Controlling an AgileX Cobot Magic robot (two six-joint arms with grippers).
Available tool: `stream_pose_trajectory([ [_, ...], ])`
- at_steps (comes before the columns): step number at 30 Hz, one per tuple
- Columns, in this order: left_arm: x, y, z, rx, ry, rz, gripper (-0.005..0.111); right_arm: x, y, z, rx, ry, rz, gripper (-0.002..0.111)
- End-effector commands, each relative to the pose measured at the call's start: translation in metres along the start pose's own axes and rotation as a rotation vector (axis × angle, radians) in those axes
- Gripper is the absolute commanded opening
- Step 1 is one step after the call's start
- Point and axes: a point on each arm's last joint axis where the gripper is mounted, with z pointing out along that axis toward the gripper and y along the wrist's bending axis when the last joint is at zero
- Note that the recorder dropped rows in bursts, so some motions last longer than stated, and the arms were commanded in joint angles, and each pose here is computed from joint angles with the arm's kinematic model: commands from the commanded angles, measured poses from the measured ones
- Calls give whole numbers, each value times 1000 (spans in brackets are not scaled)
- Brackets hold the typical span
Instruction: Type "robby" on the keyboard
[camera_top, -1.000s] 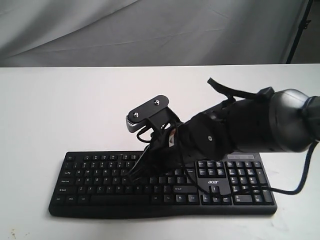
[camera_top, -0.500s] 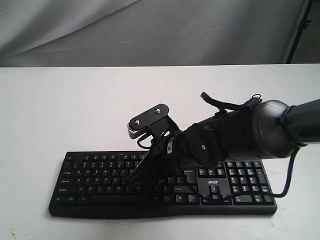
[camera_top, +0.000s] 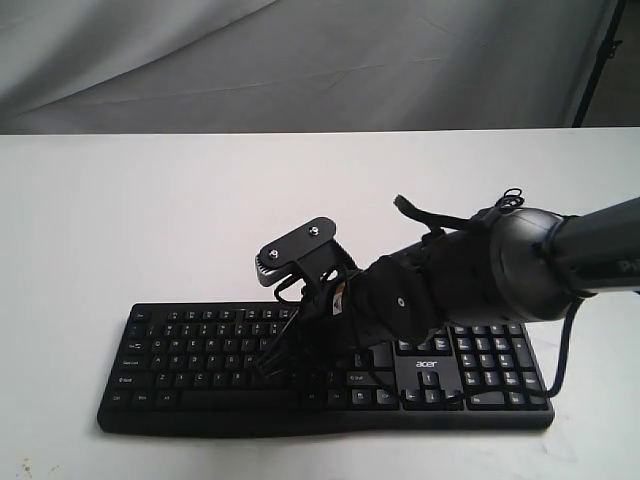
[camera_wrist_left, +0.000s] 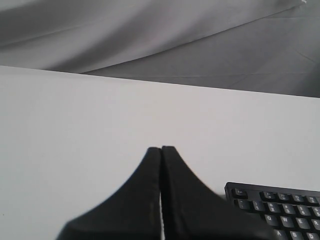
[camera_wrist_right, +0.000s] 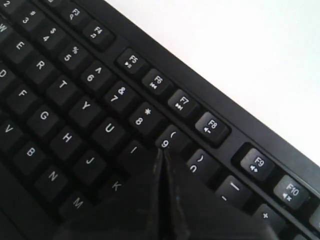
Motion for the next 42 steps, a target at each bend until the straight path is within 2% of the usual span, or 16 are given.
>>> stream_pose_trajectory([
  [1,1,0,0,6,-1,-13,0,-4,0,-10,-2,-14,-20,0],
  [8,1,0,0,6,-1,-13,0,-13,7,-32,-25,-27,-19,0],
  [14,1,0,0,6,-1,-13,0,-26,35,-36,-74,-53,-72,0],
  [20,1,0,0,6,-1,-13,0,-24,55,-19,-112,-7,-71,0],
  [29,1,0,0,6,-1,-13,0,-20,67,-9,-129,3,-66,0],
  [42,1,0,0,6,-1,-13,0,-18,66,-3,-117,4,-99,0],
])
